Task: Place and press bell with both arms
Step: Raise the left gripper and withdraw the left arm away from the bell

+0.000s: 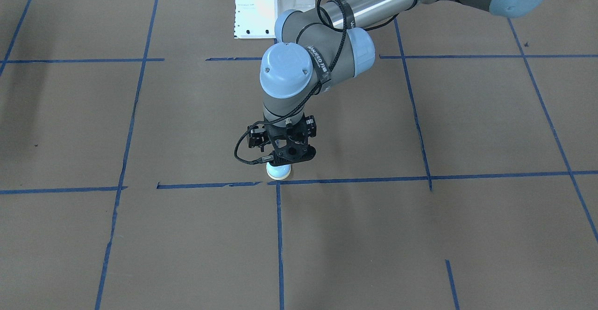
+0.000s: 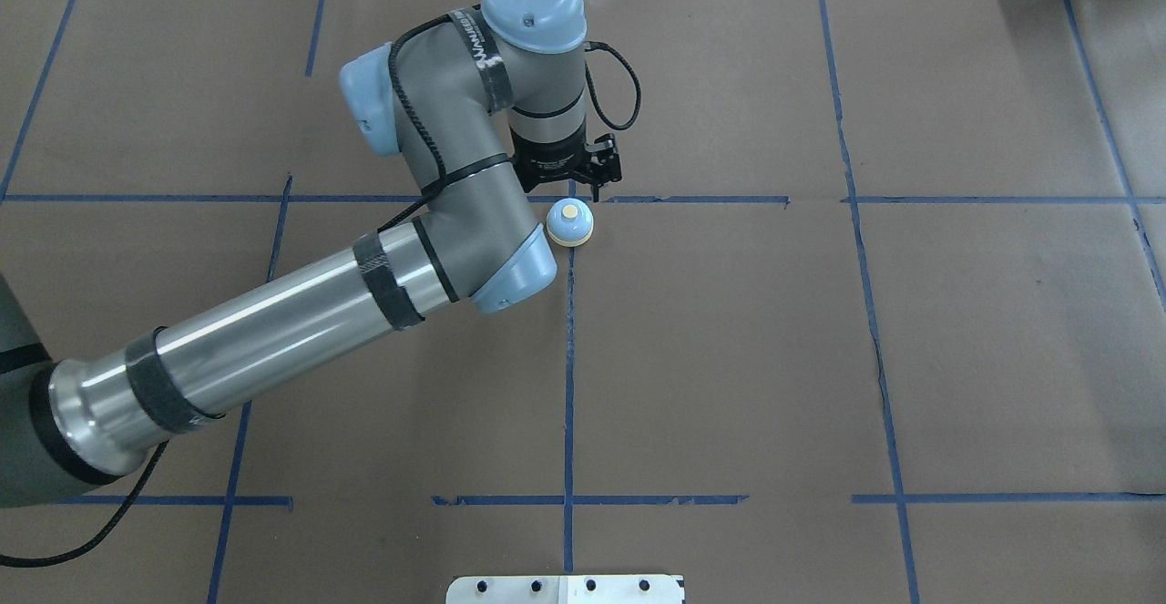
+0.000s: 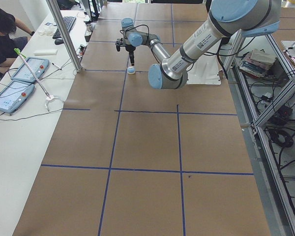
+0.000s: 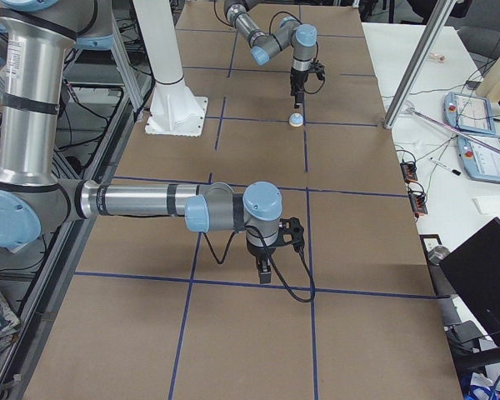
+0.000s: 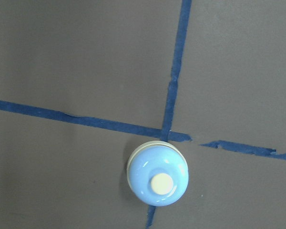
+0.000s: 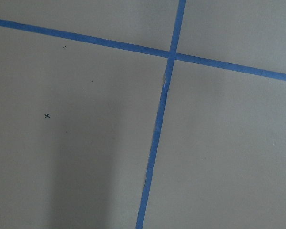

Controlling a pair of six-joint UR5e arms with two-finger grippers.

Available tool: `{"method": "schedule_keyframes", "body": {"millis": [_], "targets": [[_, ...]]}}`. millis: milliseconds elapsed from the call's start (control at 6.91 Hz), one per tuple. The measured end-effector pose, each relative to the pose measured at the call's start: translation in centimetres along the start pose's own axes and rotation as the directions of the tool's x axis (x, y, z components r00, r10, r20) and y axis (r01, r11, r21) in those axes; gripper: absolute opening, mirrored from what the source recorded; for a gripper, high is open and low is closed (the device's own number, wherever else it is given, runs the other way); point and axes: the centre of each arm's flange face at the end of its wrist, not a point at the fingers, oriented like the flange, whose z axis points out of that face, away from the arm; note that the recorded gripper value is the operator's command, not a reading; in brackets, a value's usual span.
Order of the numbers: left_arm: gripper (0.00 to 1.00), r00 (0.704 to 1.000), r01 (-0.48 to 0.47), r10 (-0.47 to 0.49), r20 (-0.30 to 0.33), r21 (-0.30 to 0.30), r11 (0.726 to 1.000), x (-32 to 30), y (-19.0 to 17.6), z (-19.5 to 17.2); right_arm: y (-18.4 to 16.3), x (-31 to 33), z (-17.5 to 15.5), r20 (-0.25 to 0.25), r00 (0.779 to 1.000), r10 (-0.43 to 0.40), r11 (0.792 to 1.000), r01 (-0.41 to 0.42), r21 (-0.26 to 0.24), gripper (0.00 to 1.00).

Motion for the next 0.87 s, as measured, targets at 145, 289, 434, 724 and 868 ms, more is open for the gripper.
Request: {"method": "schedule_keyframes", "body": {"millis": [145,289,434,724,868], "targets": [[1.0,0.999,-0.043,0.043,0.015,0.005,0.999,-4.6,0.9,-1.1,-0.2,-0.3,0.1,-0.002,1.0,-0.005,1.0,0.005,-0.002,1.0],[1.0,0.996,-0.088,0.087,0.011,0.022,0.996,-10.1,1.8,-2.5,-0.5,-0.7,0.1,-0.003,1.0,-0.012,1.0,0.012,-0.002,1.0],[1.0,0.991,-0.135,0.134,0.005,0.045,0.99,-15.0,2.5,-4.1,-1.3,-1.1,-0.1,-0.002,1.0,-0.021,1.0,0.021,0.004,1.0],[1.0,0.968,-0.253,0.251,0.029,0.079,0.964,-24.1,2.4,-6.7,-2.8,-2.3,-0.6,0.008,0.999,-0.044,0.999,0.044,0.019,1.0],[1.0,0.952,-0.306,0.303,0.053,0.081,0.948,-28.9,1.7,-7.7,-3.9,-3.2,-0.9,0.013,0.998,-0.061,0.998,0.06,0.027,1.0]]}}
